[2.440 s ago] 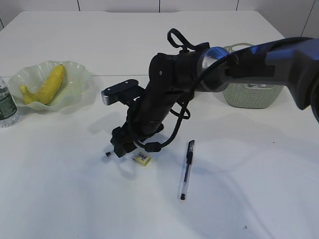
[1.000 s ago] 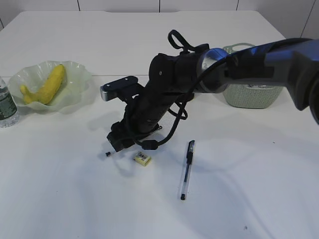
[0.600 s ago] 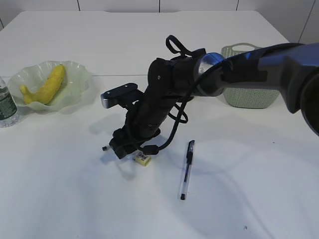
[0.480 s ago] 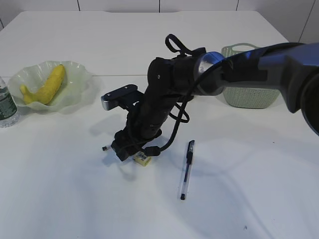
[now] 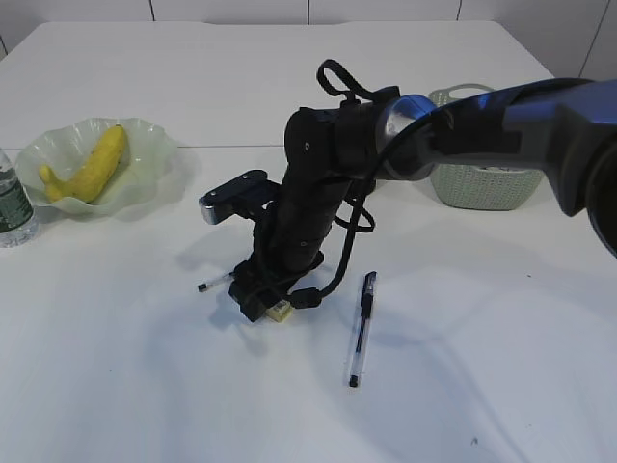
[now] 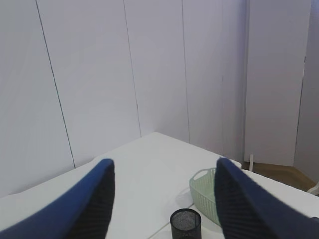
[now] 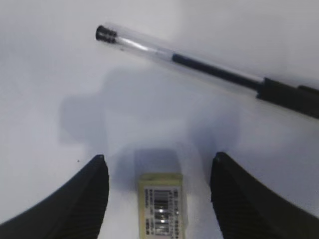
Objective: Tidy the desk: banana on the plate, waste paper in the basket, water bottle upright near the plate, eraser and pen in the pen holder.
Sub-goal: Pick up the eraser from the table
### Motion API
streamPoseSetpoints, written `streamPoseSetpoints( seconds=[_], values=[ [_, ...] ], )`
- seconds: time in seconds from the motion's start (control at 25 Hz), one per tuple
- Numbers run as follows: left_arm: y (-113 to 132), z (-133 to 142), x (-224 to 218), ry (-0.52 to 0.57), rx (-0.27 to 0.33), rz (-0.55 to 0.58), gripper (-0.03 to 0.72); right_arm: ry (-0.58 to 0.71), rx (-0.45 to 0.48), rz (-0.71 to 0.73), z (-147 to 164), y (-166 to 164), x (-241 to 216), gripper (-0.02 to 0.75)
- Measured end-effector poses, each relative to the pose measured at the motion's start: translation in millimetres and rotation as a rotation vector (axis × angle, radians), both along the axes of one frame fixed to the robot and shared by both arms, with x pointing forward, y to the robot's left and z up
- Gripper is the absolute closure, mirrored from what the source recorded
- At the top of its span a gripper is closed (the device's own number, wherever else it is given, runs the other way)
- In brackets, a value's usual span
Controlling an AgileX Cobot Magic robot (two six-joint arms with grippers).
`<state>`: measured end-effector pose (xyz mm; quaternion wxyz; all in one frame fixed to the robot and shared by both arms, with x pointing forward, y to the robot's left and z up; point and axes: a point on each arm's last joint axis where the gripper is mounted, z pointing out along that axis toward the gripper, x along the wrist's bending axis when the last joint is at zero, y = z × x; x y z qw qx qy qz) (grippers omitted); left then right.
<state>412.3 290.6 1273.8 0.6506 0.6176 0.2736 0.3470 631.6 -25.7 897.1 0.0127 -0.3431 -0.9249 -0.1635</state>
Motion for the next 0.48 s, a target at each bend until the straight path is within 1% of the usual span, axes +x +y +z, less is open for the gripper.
streamPoseSetpoints(
  seconds=[0.24,0.48],
  values=[
    [0.0,0.0,0.0,0.0,0.0,0.0,0.245,0.032,-0.077,0.046,0.9,-6.3,-3.8,0.256],
    [0.0,0.0,0.0,0.0,0.0,0.0,0.245,0.037,-0.087,0.052,1.0,-7.2,-4.4,0.256]
  ],
)
